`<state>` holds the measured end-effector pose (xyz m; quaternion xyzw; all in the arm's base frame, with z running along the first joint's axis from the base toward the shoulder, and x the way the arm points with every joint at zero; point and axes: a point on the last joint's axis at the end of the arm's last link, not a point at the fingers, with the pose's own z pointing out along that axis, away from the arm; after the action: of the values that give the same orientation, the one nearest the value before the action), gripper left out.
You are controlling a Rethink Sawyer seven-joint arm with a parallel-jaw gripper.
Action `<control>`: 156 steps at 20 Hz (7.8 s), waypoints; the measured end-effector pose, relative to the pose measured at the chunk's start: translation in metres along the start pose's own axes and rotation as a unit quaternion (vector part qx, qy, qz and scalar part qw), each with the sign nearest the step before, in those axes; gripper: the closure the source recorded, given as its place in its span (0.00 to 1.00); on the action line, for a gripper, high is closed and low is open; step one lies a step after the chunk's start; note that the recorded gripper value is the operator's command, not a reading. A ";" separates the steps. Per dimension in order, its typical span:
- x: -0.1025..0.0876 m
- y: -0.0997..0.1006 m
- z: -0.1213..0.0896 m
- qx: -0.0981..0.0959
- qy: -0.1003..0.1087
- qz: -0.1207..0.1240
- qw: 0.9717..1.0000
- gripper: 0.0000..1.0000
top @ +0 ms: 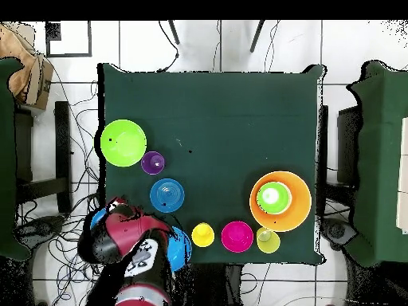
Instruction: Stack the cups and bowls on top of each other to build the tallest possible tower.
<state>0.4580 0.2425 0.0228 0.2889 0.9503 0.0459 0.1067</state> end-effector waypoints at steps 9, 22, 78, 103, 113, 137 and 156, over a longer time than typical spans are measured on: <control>-0.007 0.004 0.008 -0.051 0.016 -0.071 0.996 0.00; -0.005 0.038 -0.011 -0.100 0.014 -0.101 0.990 0.00; 0.064 0.005 -0.002 0.055 0.086 0.206 0.973 0.00; 0.024 0.060 -0.068 -0.013 0.035 0.253 0.967 0.00; 0.017 0.064 -0.069 -0.014 0.034 0.272 0.962 0.00; 0.027 0.073 -0.036 0.023 0.035 0.296 0.954 0.00; -0.016 0.108 -0.079 0.011 0.058 0.327 0.943 0.00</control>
<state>0.5111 0.3211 0.1185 0.5814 0.8087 0.0849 0.0276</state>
